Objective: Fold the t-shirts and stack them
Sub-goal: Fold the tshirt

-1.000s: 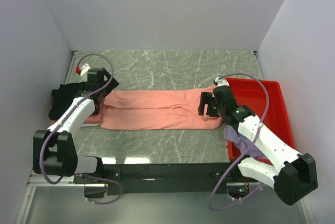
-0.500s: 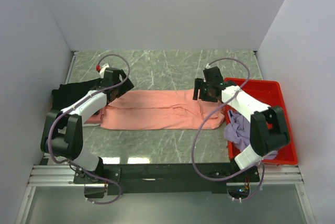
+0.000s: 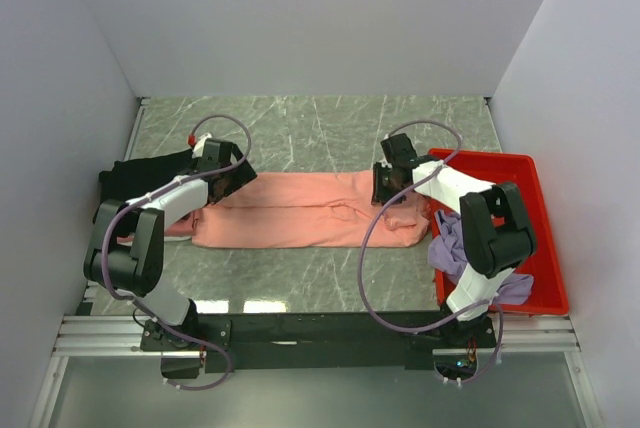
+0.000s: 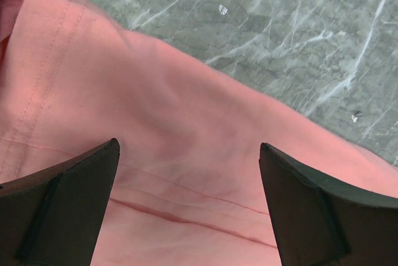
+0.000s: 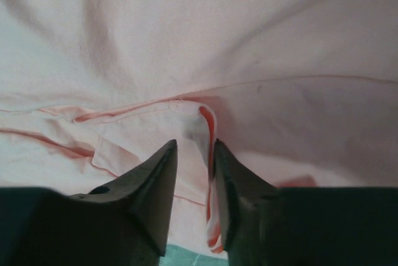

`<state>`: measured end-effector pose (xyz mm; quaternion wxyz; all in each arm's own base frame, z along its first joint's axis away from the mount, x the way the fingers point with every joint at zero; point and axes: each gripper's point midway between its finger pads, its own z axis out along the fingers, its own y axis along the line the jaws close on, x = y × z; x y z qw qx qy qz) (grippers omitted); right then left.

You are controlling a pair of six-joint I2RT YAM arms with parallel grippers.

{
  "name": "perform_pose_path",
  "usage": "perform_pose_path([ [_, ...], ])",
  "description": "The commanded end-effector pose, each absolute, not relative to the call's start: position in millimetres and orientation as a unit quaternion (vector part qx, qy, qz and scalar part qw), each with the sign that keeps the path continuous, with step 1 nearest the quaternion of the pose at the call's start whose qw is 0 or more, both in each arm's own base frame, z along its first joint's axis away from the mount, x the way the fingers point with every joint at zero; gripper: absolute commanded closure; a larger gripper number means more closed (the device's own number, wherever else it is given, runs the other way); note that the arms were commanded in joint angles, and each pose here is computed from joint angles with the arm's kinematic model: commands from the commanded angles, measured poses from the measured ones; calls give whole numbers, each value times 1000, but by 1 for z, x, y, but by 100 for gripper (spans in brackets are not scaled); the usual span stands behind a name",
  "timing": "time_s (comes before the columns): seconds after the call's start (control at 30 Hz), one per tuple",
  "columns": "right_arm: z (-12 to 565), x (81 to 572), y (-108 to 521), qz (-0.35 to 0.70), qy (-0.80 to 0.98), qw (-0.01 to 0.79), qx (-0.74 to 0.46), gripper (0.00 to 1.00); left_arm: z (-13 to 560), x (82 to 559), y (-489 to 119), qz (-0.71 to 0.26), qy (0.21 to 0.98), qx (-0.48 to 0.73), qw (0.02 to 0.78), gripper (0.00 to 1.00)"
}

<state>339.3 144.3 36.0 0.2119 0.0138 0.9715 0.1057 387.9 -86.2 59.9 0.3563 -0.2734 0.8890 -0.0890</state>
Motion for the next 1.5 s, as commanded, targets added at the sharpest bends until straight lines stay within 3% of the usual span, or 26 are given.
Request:
perform_pose_path([
  [0.0,37,352,151,116,968,221,7,64,69,394,-89,-101,882,-267,375,1],
  [0.1,38,351,152,120,967,224,6,87,73,392,-86,-95,880,-266,381,0],
  [0.23,41,348,156,134,964,228,2,99,79,389,-81,-89,876,-270,389,0],
  [0.67,55,300,190,121,957,256,-60,100,90,376,-81,-107,867,-274,402,0],
  [0.97,58,259,204,82,959,259,-86,84,97,369,-77,-102,862,-279,410,0],
  [1.1,59,233,214,86,960,245,-105,66,100,368,-73,-96,860,-284,414,0],
  [1.23,55,211,225,97,962,223,-127,62,101,366,-72,-96,859,-285,414,1],
  [1.3,61,211,226,100,961,229,-121,54,102,366,-74,-99,859,-282,415,0],
  [1.47,112,243,218,83,943,312,-78,12,106,366,-75,-105,858,-279,418,1],
])
